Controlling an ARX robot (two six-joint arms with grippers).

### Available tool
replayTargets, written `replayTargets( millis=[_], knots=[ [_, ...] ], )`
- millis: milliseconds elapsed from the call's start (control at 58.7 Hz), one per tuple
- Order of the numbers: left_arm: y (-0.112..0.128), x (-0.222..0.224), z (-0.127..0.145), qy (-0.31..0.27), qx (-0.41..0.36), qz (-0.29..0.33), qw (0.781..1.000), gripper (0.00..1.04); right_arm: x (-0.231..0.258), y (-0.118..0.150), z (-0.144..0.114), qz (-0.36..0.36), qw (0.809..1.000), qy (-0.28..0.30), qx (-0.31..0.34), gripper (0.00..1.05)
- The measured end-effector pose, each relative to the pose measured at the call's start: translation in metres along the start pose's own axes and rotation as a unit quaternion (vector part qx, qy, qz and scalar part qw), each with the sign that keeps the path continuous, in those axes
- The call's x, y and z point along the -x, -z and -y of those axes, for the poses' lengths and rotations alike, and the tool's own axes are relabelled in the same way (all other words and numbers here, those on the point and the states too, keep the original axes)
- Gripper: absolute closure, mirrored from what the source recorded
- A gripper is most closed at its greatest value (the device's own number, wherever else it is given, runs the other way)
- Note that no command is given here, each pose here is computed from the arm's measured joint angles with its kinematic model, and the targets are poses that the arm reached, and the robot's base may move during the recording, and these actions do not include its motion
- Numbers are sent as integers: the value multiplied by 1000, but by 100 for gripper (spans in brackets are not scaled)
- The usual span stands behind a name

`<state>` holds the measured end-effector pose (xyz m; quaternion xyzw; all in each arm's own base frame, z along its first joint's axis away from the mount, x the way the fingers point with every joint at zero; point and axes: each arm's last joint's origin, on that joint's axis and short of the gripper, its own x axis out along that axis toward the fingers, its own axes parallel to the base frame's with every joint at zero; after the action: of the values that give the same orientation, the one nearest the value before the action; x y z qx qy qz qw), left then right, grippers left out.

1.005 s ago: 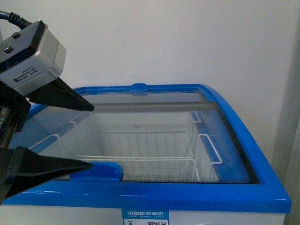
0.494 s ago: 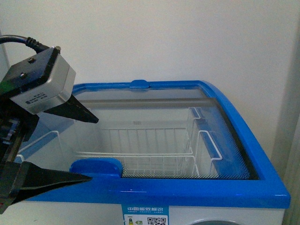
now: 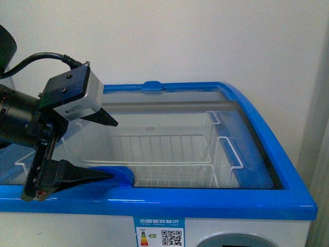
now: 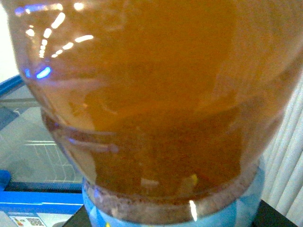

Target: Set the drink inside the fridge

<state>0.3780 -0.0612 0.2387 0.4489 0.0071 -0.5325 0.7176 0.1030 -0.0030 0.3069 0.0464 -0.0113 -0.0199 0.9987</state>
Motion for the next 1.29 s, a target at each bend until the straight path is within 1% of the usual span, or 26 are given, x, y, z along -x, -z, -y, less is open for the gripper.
replayTargets(
  millis=[153,222,375,562,750,852,937,988,1022,1073,1108,1210,1227,1261,1295],
  knots=[
    [14,-15,-16,13,13,11,1000,8,0,0,0,0,1000,0,0,66],
    [18,-19,-31,4,5,12,1000,8,0,0,0,0,1000,0,0,66],
    [24,-31,-75,-24,-26,0,999,8,0,0,0,0,1000,0,0,66],
    [30,-45,-108,-41,-45,0,998,8,0,0,0,0,1000,0,0,66],
    [35,-63,-143,-82,-82,-15,993,8,0,0,0,0,1000,0,0,66],
    [37,-69,-156,-124,-100,-20,987,8,0,0,0,0,1000,0,0,66],
    [37,-68,-162,-186,-115,-28,975,8,0,0,0,0,1000,0,0,66],
    [37,-66,-160,-218,-108,-31,970,8,0,0,0,0,1000,0,0,66],
    [36,-63,-158,-255,-94,-44,961,8,0,0,0,0,1000,1,0,66],
    [30,-50,-158,-340,-58,-73,936,8,0,0,0,0,1000,0,0,66],
    [28,-40,-155,-377,-36,-86,921,8,0,0,0,0,1000,-1,0,66],
    [19,-14,-145,-436,26,-89,895,8,0,0,0,0,1000,1,0,66],
    [16,-5,-140,-449,48,-88,888,8,0,0,0,0,1000,2,0,66],
    [12,5,-134,-459,67,-92,881,8,0,0,0,0,1000,2,0,66],
    [7,20,-123,-469,106,-95,872,8,0,0,0,0,1000,2,0,66]
  ],
)
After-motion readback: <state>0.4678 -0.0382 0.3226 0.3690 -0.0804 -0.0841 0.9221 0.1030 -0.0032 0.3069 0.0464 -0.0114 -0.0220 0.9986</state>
